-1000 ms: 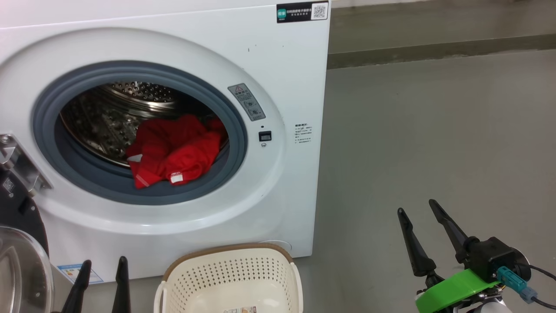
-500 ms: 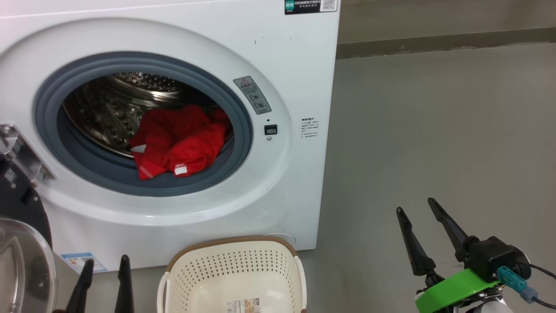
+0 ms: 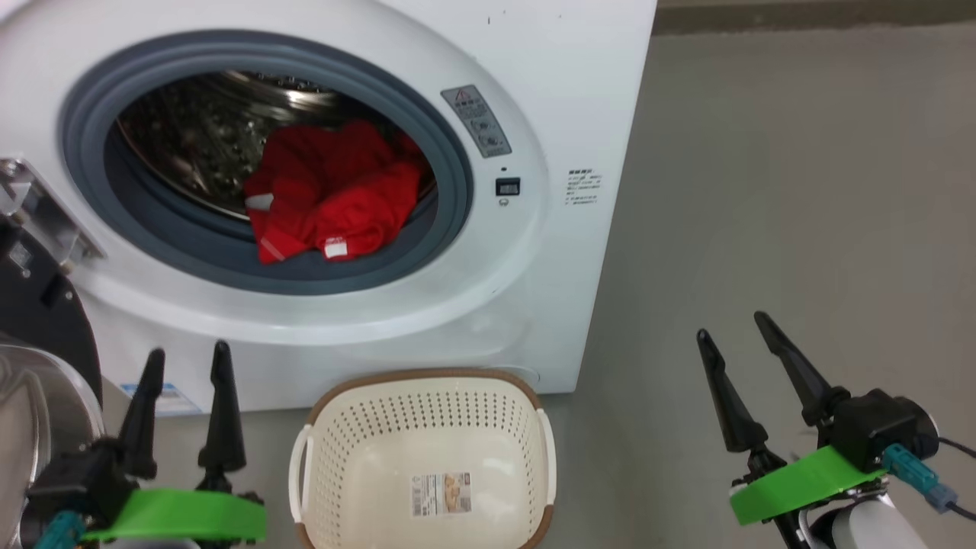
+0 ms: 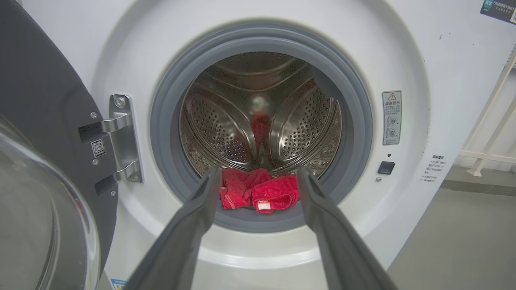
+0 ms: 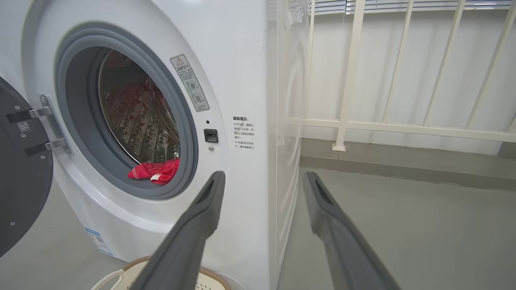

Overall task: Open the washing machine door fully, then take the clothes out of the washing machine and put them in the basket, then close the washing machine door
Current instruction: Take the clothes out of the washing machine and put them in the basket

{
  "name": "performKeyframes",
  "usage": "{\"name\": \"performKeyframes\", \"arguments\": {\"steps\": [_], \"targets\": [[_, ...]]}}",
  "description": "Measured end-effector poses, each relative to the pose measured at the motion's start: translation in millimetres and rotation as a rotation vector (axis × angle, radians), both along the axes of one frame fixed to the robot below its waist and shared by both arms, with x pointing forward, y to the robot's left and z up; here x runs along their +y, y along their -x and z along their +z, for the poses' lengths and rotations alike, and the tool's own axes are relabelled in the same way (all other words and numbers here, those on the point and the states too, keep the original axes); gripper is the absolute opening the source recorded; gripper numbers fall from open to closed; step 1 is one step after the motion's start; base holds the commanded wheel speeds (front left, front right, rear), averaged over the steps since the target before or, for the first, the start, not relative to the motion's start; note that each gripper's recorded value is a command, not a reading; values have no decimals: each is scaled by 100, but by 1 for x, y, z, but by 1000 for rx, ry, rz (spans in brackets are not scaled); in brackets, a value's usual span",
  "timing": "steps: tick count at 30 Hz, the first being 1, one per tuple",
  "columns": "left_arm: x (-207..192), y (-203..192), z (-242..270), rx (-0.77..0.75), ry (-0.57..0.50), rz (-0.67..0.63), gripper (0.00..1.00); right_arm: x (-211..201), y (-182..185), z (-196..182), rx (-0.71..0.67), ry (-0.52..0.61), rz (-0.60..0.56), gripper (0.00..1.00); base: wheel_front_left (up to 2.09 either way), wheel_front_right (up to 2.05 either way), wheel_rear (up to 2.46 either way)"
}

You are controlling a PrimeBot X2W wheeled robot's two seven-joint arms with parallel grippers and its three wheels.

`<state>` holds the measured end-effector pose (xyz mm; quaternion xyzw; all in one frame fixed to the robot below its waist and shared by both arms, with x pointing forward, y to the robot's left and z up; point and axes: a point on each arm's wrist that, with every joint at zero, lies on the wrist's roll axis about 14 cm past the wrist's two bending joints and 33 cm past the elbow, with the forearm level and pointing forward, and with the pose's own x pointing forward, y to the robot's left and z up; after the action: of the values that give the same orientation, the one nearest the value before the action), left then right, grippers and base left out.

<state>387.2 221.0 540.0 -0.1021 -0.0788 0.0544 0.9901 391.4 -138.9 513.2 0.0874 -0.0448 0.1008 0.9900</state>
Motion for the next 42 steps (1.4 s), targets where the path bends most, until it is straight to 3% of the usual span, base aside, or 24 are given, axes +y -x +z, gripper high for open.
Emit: {"name": "performKeyframes", "arguments": {"steps": [9, 27, 42], "targets": [[-7, -53, -5, 15, -13, -32, 100, 9, -32, -9, 10, 13, 38, 100, 0, 0, 0], [-23, -167, -50, 108, -185, -122, 100, 4, -83, -56, 80, 54, 58, 100, 0, 0, 0], [-17, -234, -128, 384, -240, -140, 100, -2, -100, -100, 158, 80, 65, 100, 0, 0, 0]]}}
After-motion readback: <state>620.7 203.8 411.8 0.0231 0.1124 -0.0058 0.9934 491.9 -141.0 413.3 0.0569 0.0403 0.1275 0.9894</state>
